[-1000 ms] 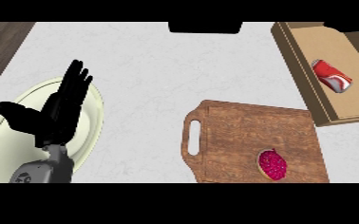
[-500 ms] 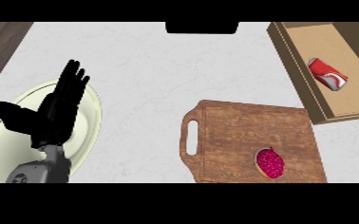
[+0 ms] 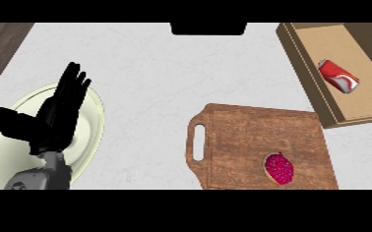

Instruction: Pick the can from the cutting board and place it in the cardboard box

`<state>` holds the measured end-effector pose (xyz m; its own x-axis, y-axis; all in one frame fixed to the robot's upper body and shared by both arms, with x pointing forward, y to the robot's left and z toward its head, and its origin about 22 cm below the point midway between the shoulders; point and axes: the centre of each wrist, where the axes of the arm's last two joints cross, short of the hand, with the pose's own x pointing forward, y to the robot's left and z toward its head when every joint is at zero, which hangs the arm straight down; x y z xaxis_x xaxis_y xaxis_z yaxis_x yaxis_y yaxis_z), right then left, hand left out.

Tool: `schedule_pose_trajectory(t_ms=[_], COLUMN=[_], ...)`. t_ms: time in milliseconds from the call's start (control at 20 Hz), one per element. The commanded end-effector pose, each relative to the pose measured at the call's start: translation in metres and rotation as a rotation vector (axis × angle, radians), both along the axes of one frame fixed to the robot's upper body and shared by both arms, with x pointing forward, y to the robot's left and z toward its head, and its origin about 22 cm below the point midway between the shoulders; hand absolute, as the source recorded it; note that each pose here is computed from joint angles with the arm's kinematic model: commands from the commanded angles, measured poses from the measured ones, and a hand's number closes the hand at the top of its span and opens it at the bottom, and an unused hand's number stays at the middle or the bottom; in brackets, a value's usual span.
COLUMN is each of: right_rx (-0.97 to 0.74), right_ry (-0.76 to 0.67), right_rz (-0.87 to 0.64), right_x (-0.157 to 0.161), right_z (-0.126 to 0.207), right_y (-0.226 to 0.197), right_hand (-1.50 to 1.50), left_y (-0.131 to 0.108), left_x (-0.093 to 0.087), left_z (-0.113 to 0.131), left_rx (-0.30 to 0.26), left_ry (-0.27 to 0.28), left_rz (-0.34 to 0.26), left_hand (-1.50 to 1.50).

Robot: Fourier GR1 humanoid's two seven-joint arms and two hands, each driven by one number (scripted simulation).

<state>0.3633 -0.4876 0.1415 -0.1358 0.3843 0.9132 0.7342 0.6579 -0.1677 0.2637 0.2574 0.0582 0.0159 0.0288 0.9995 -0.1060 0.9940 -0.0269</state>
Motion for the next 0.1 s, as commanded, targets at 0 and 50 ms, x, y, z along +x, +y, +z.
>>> schedule_pose_trajectory(t_ms=[0, 50], right_rx=[0.001, 0.01], right_ry=[-0.016, -0.011], right_rz=[0.011, -0.014], right_x=[-0.026, -0.022], right_z=[-0.01, -0.019], right_y=[-0.023, -0.02], right_hand=[-1.5, -1.5], left_y=[-0.002, -0.007], left_x=[-0.007, -0.02], left_z=[0.005, 0.004], left_rx=[0.007, 0.005], left_ry=[0.008, -0.019], left_rz=[0.018, -0.011], left_hand=[0.0, 0.0])
